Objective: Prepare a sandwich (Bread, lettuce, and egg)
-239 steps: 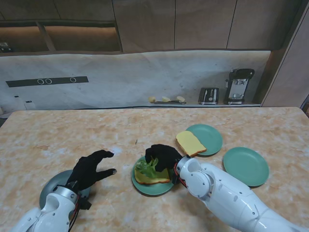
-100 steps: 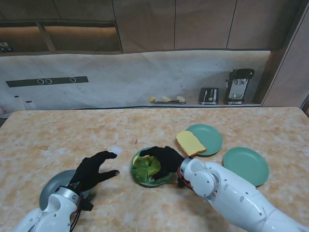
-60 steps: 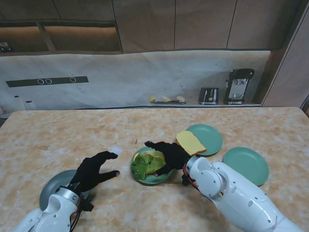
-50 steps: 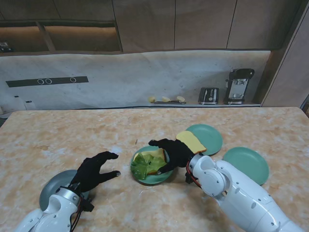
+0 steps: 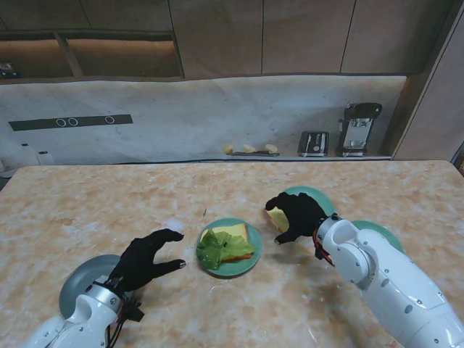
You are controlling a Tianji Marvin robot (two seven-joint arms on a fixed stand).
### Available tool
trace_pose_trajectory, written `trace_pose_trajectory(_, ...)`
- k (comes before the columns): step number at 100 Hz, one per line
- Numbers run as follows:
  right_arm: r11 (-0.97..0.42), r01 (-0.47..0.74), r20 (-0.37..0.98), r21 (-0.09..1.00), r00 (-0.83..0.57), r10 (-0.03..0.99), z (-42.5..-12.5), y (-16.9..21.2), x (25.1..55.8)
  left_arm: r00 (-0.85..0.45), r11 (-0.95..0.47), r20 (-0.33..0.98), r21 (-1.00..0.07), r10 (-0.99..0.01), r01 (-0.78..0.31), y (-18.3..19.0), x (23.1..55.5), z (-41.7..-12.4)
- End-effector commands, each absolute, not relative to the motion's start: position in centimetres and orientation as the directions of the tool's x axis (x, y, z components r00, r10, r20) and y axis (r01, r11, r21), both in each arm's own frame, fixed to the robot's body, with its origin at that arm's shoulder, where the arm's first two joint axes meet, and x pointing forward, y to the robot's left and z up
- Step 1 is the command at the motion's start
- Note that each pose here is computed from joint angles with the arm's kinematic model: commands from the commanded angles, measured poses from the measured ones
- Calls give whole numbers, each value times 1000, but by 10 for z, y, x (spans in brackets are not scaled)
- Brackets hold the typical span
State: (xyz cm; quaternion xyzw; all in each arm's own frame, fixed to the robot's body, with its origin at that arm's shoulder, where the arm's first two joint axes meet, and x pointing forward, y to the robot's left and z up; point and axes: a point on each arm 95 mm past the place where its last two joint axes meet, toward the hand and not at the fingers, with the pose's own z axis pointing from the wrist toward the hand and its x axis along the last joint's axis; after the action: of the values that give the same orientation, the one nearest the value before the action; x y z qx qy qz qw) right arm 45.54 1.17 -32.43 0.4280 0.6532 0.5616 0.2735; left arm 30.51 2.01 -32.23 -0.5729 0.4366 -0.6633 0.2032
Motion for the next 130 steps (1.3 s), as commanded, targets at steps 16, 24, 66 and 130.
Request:
trace_pose_trajectory(16,30,261,105,965,-488,866,-331,3,446,-262,-532,588,-806,-765,-258,16,300,-324)
trace_pose_trajectory(24,28,256,105,966,-489,866,-331,2,442,-262,-524,582,-810,-770,-263,17,299,-324)
trace_pose_trajectory(66,-23,221,130,975,-484,866,-324,-7,412,-266,-476,534,-842,-802,-255,26,297,-318)
trace_pose_trajectory(130,-175,232,268,957,-477,837,-334,-22,326,-245,-427,483,-870,-841,-249,34,298,-315)
